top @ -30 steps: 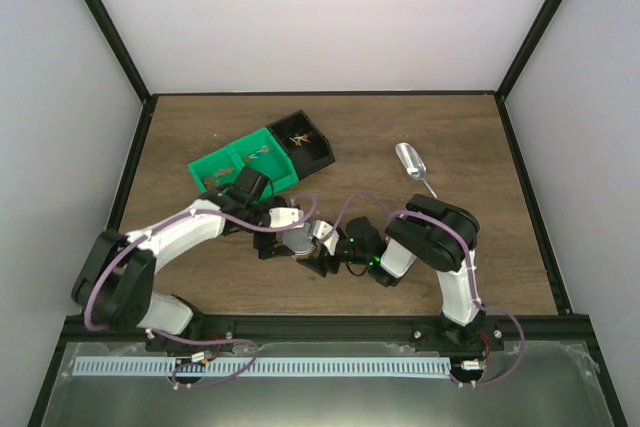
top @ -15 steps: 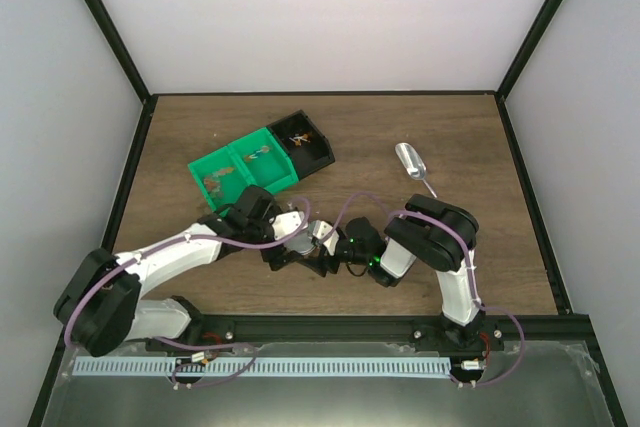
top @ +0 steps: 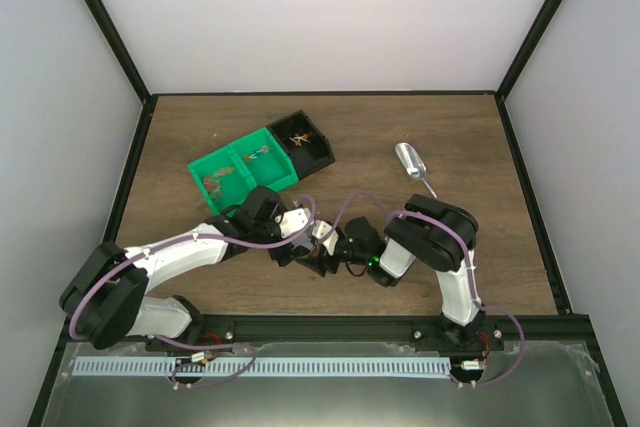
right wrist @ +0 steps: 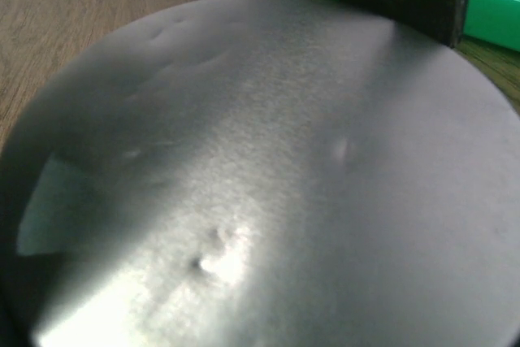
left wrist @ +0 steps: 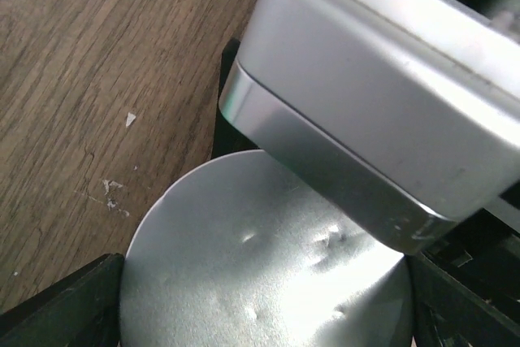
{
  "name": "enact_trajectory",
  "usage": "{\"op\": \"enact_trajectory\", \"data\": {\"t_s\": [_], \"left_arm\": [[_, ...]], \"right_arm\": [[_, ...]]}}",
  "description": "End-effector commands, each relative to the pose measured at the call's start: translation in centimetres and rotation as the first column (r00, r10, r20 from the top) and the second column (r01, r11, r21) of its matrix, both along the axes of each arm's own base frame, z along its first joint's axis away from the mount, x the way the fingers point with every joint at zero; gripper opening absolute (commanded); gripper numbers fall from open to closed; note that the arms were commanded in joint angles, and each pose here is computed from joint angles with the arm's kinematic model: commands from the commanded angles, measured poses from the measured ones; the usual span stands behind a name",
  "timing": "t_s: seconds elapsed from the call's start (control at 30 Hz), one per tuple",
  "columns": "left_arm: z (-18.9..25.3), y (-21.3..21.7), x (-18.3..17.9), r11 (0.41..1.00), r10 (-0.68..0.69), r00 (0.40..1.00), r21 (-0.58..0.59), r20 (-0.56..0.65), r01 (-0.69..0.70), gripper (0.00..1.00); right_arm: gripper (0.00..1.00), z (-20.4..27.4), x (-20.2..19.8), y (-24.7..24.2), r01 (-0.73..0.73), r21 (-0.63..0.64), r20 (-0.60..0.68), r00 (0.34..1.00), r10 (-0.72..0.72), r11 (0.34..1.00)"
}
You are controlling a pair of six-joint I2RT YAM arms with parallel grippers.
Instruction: Pack the candies
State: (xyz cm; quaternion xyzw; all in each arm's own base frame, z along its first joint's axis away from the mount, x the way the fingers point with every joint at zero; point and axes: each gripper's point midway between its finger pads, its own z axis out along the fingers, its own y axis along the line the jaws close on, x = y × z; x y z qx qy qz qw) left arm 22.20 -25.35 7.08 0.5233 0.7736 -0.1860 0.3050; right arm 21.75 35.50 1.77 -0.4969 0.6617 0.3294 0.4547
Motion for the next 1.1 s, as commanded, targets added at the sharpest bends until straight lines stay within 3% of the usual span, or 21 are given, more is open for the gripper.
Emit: {"op": "enact_trajectory", "data": {"t_s": [0.0,0.2,0.33,0.5,0.67,0.73,0.83,0.9,1.07], "left_arm": [[0.1,0.4,0.0,0.998,-0.058,0.998,0.028,0.029,0.057,0.89],[-0.4,1.0,-2.5,0.953,-0.299,0.954,0.033,-0.031,0.3,0.88],[-1.2,1.5,-3.6,0.876,-0.474,0.88,0.085,-0.034,0.475,0.88],[-2.0,1.5,-2.4,0.797,-0.59,0.807,0.179,0.029,0.576,0.88],[-3.0,2.5,-1.6,0.675,-0.716,0.697,0.298,0.045,0.675,0.9],[-2.4,2.3,-0.1,0.694,-0.698,0.714,0.297,0.056,0.656,0.91],[-0.6,1.3,2.2,0.791,-0.595,0.801,0.224,0.067,0.569,0.92],[0.3,0.9,2.4,0.824,-0.556,0.828,0.173,0.064,0.54,0.94],[0.1,0.6,0.9,0.853,-0.518,0.856,0.083,0.009,0.515,0.94]], "right_arm": [[0.33,-4.9,-2.1,-1.9,-0.02,-0.153,-0.14,0.99,-0.001,0.988],[0.33,-4.7,-3.7,-1.8,-0.107,-0.138,-0.162,0.983,0.084,0.985],[0.32,-4.8,-4.6,-1.8,-0.151,-0.133,-0.179,0.976,0.126,0.979],[0.32,-4.7,-4.8,-1.8,-0.161,-0.131,-0.18,0.974,0.137,0.978],[0.32,-4.7,-4.9,-1.9,-0.164,-0.133,-0.183,0.973,0.138,0.977],[0.32,-4.8,-4.7,-1.9,-0.152,-0.136,-0.184,0.975,0.126,0.979],[0.32,-4.8,-4.3,-1.8,-0.134,-0.14,-0.181,0.978,0.108,0.981],[0.36,-4.7,-4.2,-1.7,-0.128,-0.132,-0.177,0.979,0.104,0.983],[0.72,-4.0,-3.6,-1.4,-0.102,-0.103,-0.168,0.982,0.083,0.989]]}}
